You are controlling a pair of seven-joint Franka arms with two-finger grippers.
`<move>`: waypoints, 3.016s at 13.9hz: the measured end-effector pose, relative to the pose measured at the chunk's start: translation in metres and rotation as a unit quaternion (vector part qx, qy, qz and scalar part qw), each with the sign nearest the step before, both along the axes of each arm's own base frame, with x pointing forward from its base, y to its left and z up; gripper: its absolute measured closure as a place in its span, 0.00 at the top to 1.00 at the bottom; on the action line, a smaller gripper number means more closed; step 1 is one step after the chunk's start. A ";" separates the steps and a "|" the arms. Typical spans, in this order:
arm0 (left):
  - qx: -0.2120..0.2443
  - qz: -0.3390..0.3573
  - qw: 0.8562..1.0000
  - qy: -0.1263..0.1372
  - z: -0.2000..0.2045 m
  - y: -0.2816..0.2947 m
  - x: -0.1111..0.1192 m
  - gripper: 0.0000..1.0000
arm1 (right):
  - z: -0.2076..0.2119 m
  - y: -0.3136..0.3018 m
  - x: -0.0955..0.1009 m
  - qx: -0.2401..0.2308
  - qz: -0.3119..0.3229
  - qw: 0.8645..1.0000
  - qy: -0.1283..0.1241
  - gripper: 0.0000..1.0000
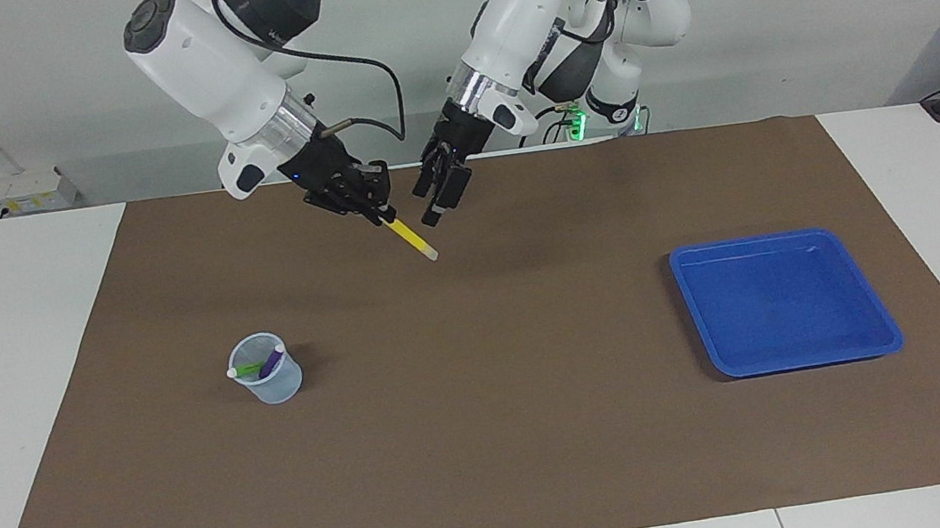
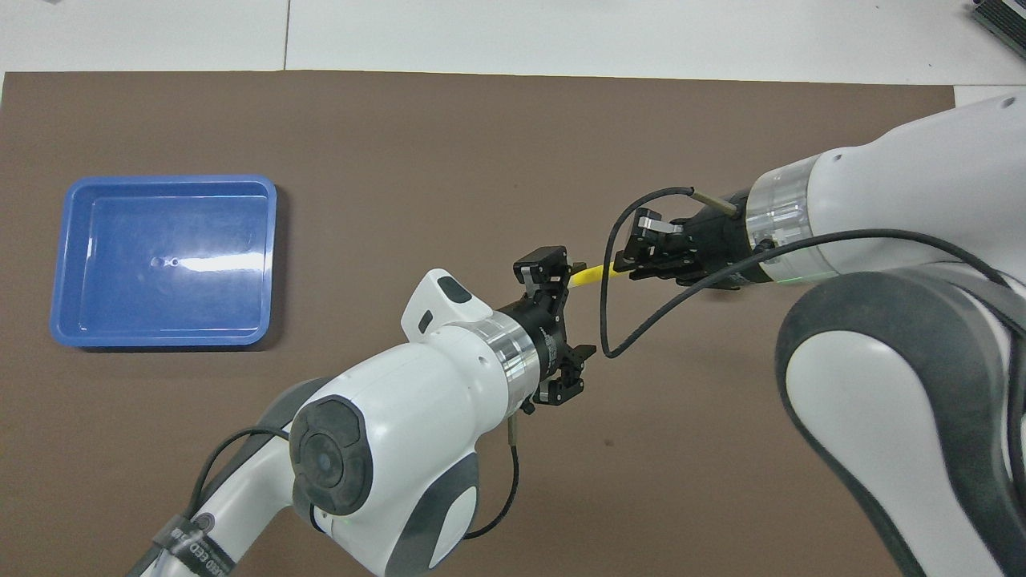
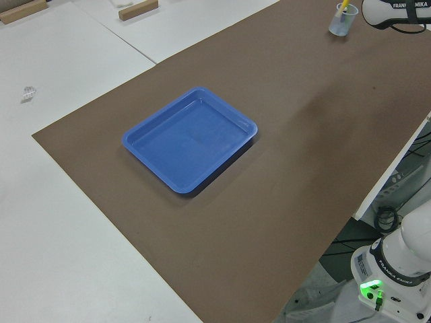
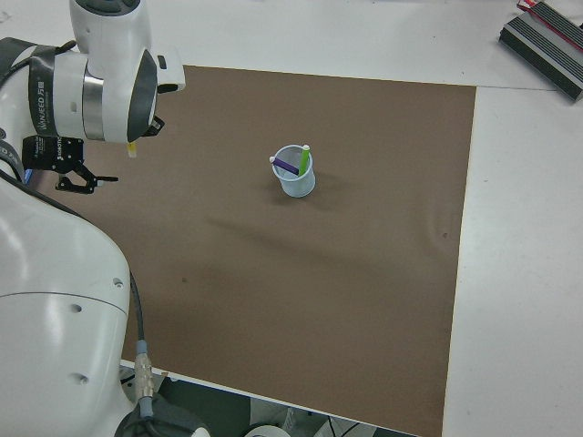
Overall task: Right arm passes pens to left for tray arrangement
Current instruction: 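Grasp the yellow pen with the left gripper from the right gripper, then carry the yellow pen to the tray with the left gripper while the right withdraws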
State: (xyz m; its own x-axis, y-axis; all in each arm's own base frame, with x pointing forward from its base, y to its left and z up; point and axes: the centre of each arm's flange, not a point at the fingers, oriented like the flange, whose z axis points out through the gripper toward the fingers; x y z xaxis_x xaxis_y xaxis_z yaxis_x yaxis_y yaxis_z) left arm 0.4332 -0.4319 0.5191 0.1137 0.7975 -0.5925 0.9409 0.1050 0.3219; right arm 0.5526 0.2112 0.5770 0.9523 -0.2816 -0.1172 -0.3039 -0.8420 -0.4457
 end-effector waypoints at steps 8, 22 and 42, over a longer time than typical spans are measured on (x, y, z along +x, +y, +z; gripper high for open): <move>-0.001 0.012 1.000 0.018 -0.018 -0.006 0.020 0.86 | -0.001 0.005 0.000 0.001 -0.004 1.000 -0.002 0.18; 0.013 0.014 0.999 0.043 -0.013 0.008 0.036 0.20 | -0.007 0.006 -0.002 0.000 -0.001 1.000 0.008 0.18; 0.133 -0.192 0.972 0.004 -0.021 0.100 0.082 0.18 | -0.040 -0.093 0.020 -0.164 0.219 0.959 -0.078 0.83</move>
